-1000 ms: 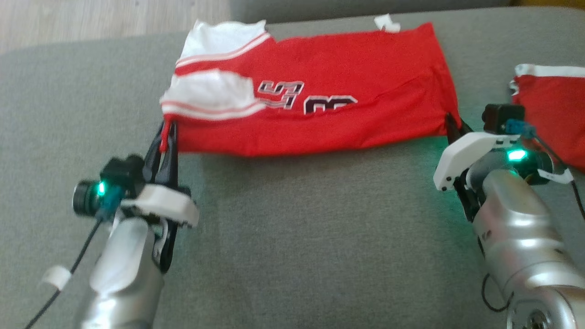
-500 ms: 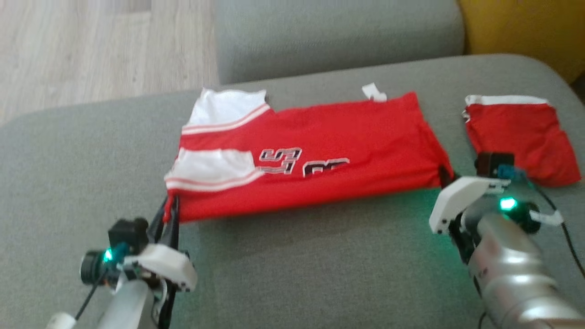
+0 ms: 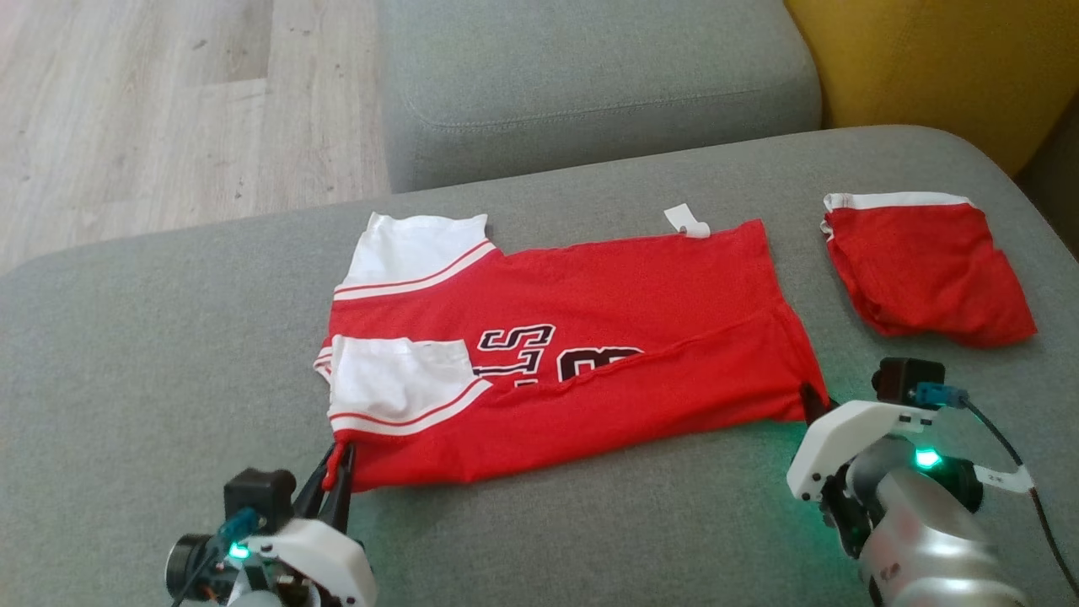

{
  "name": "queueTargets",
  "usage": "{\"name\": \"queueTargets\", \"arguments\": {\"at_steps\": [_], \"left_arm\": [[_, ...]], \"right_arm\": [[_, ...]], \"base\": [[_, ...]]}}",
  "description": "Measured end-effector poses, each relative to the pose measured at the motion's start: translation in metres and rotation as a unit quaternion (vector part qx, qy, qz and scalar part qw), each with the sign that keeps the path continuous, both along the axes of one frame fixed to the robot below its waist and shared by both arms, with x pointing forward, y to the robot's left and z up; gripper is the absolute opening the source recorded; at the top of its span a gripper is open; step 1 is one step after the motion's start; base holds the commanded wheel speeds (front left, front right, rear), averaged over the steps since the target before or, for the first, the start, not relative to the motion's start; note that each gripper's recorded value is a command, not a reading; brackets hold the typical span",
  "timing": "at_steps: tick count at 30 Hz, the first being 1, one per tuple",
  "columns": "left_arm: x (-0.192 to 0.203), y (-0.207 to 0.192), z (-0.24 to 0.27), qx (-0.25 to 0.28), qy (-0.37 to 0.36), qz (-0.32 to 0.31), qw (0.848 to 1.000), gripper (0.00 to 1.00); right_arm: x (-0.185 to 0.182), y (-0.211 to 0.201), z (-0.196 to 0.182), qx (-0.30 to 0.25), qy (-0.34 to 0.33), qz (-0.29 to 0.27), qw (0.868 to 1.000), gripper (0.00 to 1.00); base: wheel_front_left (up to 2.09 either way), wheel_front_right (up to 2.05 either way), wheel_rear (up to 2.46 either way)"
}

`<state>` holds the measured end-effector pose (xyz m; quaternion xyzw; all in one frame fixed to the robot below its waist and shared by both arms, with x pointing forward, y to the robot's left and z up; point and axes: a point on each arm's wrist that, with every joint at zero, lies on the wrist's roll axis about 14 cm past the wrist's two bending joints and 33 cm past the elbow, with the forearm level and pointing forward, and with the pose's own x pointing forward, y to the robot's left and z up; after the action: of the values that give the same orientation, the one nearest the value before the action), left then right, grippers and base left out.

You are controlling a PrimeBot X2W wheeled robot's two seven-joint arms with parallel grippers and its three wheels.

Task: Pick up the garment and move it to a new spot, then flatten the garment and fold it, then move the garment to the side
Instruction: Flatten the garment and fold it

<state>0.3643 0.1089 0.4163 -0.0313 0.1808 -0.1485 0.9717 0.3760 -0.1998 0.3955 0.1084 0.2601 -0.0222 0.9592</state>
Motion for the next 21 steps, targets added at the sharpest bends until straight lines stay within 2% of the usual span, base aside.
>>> {"name": "queueTargets", "arguments": {"at_steps": [1,2,3,4,5,6,10,14,19,21], "left_arm": [[0.000,-0.002,0.001,0.000,0.000,-0.001,1.000,0.00],[0.000,-0.003,0.002,0.000,0.001,-0.002,1.000,0.00],[0.001,-0.003,0.003,0.002,0.001,-0.001,1.000,0.24],[0.002,-0.003,0.004,0.004,0.002,0.002,1.000,0.46],[0.003,-0.002,0.005,0.006,0.002,0.004,1.000,0.90],[0.005,-0.002,0.007,0.007,-0.002,0.007,1.000,1.00],[0.013,-0.001,0.019,-0.002,-0.031,0.020,0.999,1.00],[0.028,0.003,0.052,-0.030,-0.117,0.043,0.992,1.00],[0.045,-0.001,0.092,-0.065,-0.190,0.051,0.978,1.00],[0.048,-0.004,0.100,-0.081,-0.201,0.050,0.975,1.00]], "right_arm": [[-0.001,0.001,0.000,0.000,-0.002,0.002,1.000,0.09],[0.000,0.002,0.001,-0.002,-0.007,0.005,1.000,0.93],[0.002,0.002,0.003,0.000,-0.017,0.003,1.000,1.00],[0.004,0.002,0.006,0.001,-0.027,0.003,1.000,1.00],[0.006,0.003,0.010,0.001,-0.038,0.003,0.999,1.00],[0.009,0.003,0.014,0.000,-0.050,0.003,0.999,1.00],[0.023,0.002,0.035,0.006,-0.106,-0.006,0.994,1.00],[0.034,0.005,0.058,0.001,-0.166,-0.002,0.986,1.00],[0.044,0.008,0.114,-0.024,-0.273,0.013,0.962,1.00],[0.040,0.008,0.123,-0.032,-0.294,0.017,0.955,1.00]], "base": [[0.00,0.00,0.00],[0.00,0.00,0.00],[0.00,0.00,0.00],[0.00,0.00,0.00],[0.00,0.00,0.00],[0.00,0.00,0.00],[0.00,0.00,0.00],[0.00,0.00,0.00],[0.00,0.00,0.00],[0.00,0.00,0.00]]}}
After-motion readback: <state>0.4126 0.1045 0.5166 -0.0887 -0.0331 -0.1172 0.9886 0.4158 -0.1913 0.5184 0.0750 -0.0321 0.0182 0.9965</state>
